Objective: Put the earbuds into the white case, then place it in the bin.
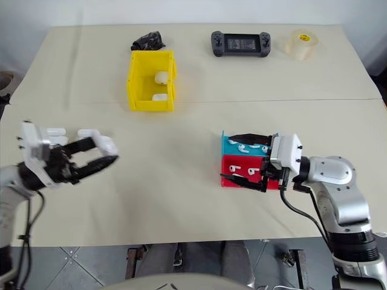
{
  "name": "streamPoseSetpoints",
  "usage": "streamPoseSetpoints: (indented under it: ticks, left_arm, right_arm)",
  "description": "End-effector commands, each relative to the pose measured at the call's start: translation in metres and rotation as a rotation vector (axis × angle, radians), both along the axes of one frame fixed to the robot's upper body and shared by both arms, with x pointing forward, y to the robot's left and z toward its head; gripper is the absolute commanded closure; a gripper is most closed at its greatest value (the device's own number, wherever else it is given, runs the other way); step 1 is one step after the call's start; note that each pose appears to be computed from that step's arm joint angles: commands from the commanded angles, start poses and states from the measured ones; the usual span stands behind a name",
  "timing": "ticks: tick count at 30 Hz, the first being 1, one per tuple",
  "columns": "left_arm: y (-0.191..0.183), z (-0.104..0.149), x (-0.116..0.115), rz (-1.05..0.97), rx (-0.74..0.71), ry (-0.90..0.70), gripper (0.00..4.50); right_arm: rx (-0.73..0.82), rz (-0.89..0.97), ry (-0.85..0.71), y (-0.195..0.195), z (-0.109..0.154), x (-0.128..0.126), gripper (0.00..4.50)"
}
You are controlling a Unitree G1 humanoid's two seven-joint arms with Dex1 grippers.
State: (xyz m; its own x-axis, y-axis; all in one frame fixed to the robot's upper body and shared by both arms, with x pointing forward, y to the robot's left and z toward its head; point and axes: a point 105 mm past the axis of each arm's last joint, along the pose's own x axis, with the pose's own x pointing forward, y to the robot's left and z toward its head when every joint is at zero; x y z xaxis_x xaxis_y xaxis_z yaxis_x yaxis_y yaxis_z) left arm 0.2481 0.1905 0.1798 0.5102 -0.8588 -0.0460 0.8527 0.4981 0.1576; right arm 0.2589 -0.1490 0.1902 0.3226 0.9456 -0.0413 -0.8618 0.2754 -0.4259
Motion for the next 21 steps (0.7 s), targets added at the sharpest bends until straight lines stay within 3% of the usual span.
streamPoseSetpoints:
  ticks: [1,11,18,21]
  left_arm:
    - [-0.045,0.000,-0.014,-0.198,-0.026,-0.109,1.70]
    - [-0.124,-0.007,-0.012,-0.507,-0.189,-0.302,1.70]
    - [-0.157,-0.016,-0.008,-0.617,-0.201,-0.353,1.70]
    - [-0.158,-0.017,-0.011,-0.628,-0.203,-0.360,1.70]
  right_arm:
    - [-0.027,-0.042,-0.053,-0.016,0.014,-0.009,0.00]
    - [-0.099,-0.282,0.005,-0.067,0.004,-0.041,0.00]
    - [-0.173,-0.436,0.121,-0.106,-0.020,-0.062,0.00]
    - [-0.221,-0.424,0.145,-0.102,-0.023,-0.063,0.00]
